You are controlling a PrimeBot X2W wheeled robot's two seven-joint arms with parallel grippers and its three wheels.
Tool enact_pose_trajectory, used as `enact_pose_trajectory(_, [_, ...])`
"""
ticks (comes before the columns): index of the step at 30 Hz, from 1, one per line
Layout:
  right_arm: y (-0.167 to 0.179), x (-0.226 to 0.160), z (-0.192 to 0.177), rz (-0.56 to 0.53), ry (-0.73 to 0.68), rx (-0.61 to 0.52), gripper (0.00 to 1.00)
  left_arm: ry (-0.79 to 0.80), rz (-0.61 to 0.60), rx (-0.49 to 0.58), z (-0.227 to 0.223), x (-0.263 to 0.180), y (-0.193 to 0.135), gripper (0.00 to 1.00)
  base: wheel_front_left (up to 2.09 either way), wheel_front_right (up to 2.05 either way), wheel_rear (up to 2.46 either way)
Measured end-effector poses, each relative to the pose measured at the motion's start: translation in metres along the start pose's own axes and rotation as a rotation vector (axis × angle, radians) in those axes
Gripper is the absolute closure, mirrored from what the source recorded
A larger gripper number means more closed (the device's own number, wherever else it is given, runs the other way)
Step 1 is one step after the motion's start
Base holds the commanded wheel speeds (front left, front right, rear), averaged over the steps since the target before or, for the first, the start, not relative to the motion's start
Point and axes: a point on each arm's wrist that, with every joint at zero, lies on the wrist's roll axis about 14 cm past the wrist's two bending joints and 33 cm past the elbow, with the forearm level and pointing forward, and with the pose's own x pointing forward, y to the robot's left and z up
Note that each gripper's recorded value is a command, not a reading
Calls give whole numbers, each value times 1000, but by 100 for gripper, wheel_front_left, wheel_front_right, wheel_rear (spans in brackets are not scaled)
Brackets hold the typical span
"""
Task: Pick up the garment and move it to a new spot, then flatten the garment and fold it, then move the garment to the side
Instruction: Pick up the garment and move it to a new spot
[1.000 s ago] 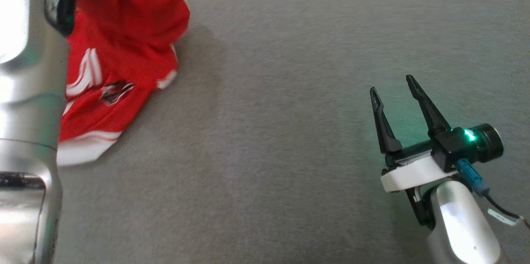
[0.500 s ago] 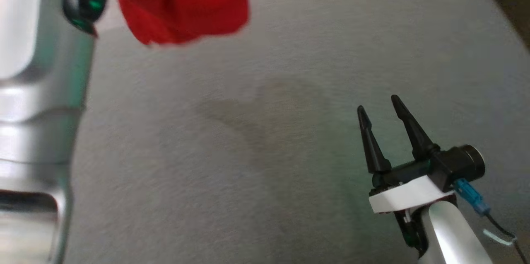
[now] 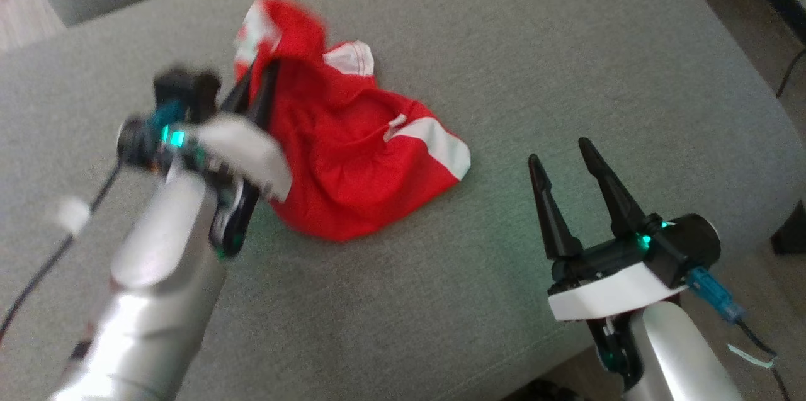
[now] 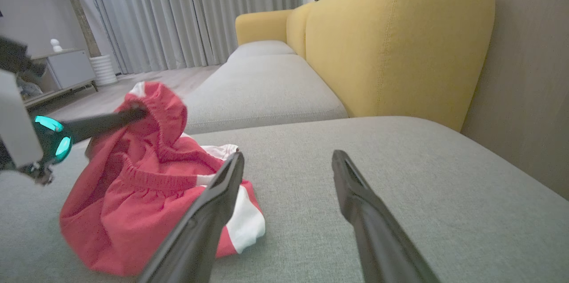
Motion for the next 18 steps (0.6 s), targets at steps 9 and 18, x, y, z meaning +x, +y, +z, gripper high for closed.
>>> enact_pose_trajectory(9, [10, 22, -20, 38, 50, 19, 0, -75, 183, -125, -55, -33, 44, 0, 0, 0, 0])
enact_pose_trajectory(18, [48, 36, -17, 159, 29, 12, 0, -286, 422, -64, -10, -120, 70, 0, 0, 0, 0])
